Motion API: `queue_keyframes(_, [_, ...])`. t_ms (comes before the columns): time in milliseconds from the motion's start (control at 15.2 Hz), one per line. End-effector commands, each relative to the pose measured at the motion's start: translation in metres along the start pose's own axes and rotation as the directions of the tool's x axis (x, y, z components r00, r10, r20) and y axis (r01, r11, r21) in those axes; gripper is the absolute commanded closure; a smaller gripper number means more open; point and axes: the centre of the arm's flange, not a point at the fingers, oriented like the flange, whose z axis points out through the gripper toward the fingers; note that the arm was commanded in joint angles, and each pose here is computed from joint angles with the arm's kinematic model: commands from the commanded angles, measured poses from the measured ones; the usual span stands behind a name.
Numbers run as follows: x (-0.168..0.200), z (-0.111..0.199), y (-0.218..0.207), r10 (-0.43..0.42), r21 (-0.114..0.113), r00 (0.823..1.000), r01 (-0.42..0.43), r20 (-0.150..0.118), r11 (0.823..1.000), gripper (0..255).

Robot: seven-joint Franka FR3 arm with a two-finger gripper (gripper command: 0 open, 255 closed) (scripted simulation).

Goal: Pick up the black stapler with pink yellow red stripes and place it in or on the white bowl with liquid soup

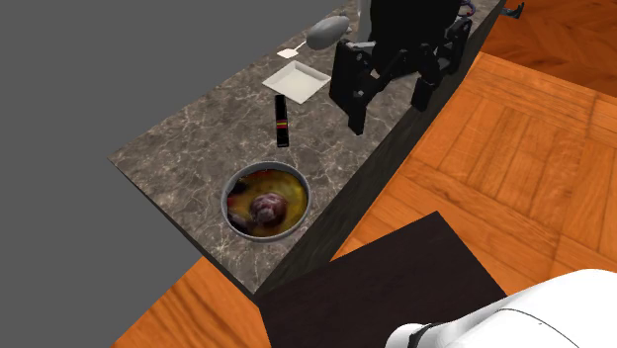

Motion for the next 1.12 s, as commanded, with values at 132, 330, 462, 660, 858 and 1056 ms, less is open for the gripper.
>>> queue_keyframes(132, [0.020, 0.015, -0.004, 0.017, 0.000, 1.000, -0.017, -0.007, 1.000, 0])
queue_keyframes(330, [0.051, 0.038, -0.008, 0.044, 0.000, 0.999, -0.044, -0.016, 0.999, 0])
queue_keyframes(462, [0.071, 0.053, -0.011, 0.061, 0.000, 0.998, -0.061, -0.023, 0.998, 0])
queue_keyframes(660, [0.102, 0.076, -0.015, 0.087, 0.000, 0.996, -0.087, -0.033, 0.996, 0])
queue_keyframes(858, [0.133, 0.098, -0.017, 0.113, 0.000, 0.993, -0.113, -0.043, 0.994, 0])
queue_keyframes(1056, [0.165, 0.120, -0.019, 0.139, 0.001, 0.989, -0.139, -0.052, 0.990, 0])
